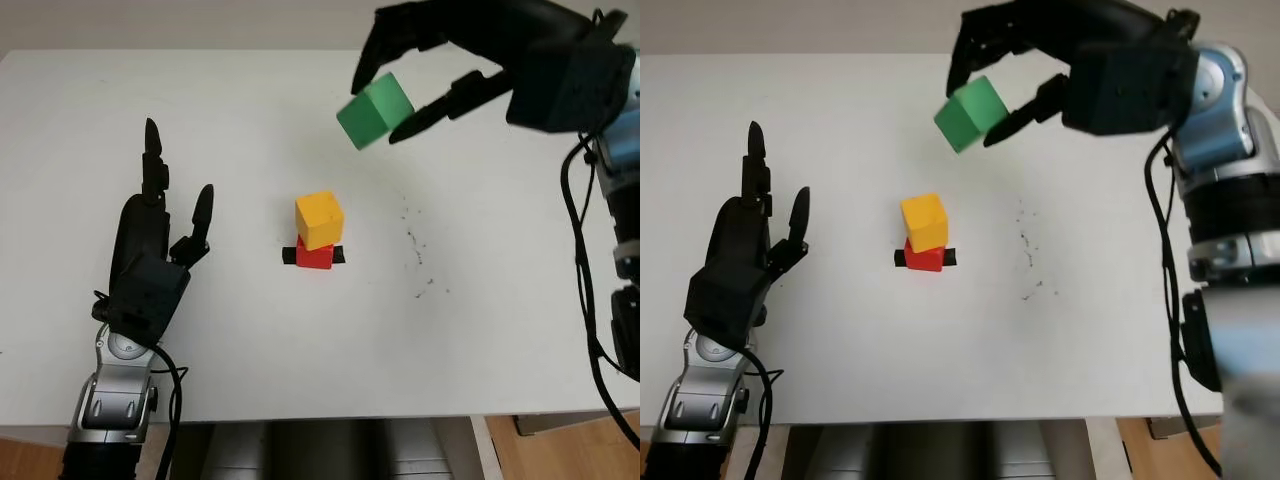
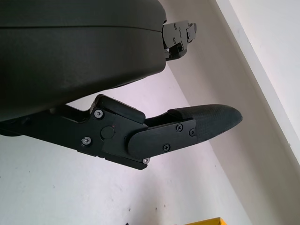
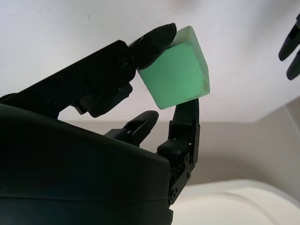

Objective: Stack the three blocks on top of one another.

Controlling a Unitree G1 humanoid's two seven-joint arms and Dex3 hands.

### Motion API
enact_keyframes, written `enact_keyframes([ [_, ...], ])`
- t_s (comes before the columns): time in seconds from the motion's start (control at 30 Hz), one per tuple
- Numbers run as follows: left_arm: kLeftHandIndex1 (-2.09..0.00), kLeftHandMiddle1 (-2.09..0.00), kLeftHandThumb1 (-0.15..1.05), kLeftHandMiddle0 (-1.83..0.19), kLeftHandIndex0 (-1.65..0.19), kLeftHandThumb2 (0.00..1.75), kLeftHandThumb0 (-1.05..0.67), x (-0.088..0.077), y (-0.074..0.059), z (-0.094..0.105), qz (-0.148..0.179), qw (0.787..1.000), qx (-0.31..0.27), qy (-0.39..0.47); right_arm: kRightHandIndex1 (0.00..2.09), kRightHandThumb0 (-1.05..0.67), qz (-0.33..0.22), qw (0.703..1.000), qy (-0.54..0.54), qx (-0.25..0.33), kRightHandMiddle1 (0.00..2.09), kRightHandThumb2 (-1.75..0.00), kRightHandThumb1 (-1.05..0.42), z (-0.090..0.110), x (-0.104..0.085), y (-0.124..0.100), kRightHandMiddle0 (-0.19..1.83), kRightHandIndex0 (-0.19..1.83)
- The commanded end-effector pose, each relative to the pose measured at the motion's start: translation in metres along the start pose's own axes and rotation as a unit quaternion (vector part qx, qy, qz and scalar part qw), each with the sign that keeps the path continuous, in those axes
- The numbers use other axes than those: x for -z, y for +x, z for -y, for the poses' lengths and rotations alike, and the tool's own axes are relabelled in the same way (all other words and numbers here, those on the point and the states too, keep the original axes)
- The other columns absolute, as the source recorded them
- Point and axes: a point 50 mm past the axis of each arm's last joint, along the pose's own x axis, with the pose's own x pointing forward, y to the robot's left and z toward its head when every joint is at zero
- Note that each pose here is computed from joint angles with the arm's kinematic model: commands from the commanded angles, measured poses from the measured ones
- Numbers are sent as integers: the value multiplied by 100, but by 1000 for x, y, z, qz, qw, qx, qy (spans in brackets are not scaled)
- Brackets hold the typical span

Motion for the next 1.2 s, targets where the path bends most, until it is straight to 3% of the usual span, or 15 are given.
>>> enact_keyframes([
  [0.0, 0, 0, 105, 19, 19, 65, -77, -2, -3, 0, 4, 1000, -3, 1, 11, -48, 8, 1000, -7, -7, 137, -5, -81, 10, -7, 7, 64, 66],
  [0.33, 0, 0, 105, 19, 19, 66, -77, -2, -3, 1, 6, 1000, -4, 0, 12, -50, 10, 994, -17, -111, 154, -6, -88, 6, -25, 33, 52, 61],
  [0.6, -1, 0, 105, 19, 19, 66, -77, -2, -3, 1, 2, 1000, -4, -2, 15, -53, 15, 982, -46, -180, 140, -5, -86, -10, -33, 44, 59, 60],
  [1.17, -2, -1, 105, 19, 19, 65, -78, -2, -4, 3, 2, 1000, -7, -2, 16, -49, 24, 970, -24, -239, 147, -6, -86, -33, -38, 53, 55, 55],
])
